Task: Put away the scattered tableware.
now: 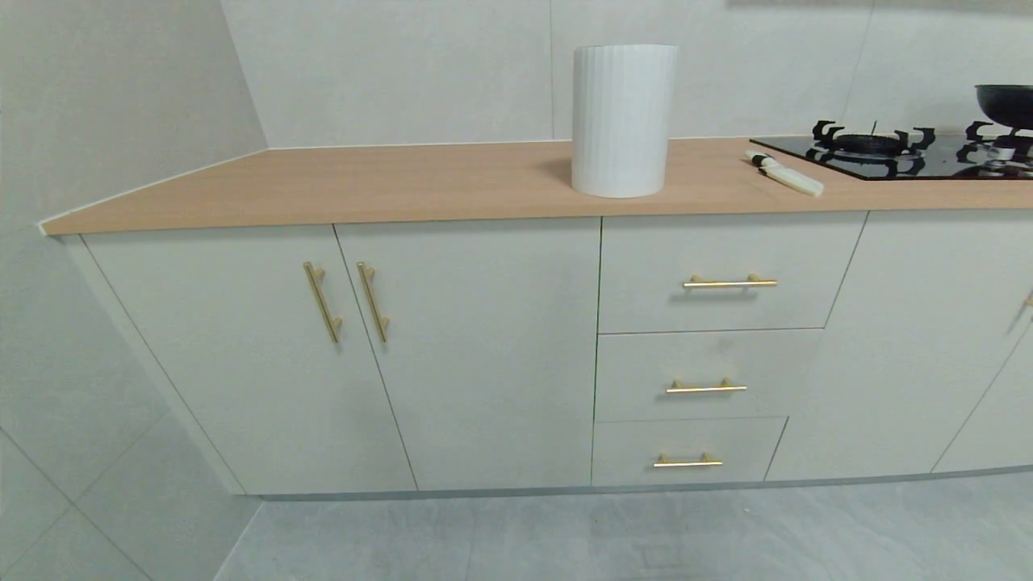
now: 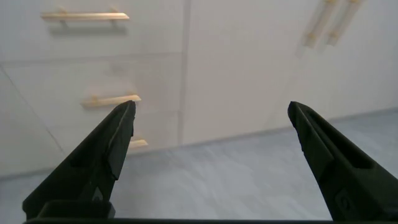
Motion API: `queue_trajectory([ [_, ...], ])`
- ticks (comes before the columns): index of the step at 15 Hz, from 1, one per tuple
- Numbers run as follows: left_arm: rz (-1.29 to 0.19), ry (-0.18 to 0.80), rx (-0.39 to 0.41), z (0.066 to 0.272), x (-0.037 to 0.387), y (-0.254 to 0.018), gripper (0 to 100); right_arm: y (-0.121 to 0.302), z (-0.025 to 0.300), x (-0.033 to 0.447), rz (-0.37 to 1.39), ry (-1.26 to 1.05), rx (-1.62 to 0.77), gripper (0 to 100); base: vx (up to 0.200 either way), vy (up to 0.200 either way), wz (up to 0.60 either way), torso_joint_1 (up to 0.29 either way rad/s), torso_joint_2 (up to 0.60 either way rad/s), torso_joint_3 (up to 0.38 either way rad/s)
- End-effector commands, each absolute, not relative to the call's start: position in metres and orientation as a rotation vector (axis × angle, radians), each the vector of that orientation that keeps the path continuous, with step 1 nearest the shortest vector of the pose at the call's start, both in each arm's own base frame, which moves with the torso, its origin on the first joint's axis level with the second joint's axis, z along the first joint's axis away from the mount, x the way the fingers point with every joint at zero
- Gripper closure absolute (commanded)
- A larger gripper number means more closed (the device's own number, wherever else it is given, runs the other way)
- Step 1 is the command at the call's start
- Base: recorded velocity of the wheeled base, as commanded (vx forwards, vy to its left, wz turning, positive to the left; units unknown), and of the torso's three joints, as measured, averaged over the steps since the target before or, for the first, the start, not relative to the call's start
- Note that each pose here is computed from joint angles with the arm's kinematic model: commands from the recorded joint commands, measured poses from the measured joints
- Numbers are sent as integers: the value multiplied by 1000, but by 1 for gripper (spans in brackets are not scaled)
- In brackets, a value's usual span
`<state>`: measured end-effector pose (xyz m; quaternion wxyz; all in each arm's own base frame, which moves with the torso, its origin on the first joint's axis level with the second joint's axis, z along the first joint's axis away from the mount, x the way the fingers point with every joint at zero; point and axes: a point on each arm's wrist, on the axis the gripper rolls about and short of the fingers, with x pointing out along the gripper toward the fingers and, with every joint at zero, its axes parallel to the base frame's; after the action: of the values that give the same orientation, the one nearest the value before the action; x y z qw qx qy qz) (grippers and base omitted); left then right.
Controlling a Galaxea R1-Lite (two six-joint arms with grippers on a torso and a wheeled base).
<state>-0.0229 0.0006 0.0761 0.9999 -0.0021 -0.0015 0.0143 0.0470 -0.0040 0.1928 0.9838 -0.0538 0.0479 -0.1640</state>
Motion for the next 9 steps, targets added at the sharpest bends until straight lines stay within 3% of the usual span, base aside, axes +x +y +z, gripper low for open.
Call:
queue_trajectory([
  [1,29,-2,-5,76,-23,1,0,-12,204,-34,-427,-121,-85,0,0,0,0,0,0,0],
  [6,29,-2,-5,76,-23,1,0,-12,183,-68,-476,-196,-93,0,0,0,0,0,0,0],
  [9,29,-3,-5,76,-23,1,0,-9,160,-71,-404,-194,-104,0,0,0,0,0,0,0],
])
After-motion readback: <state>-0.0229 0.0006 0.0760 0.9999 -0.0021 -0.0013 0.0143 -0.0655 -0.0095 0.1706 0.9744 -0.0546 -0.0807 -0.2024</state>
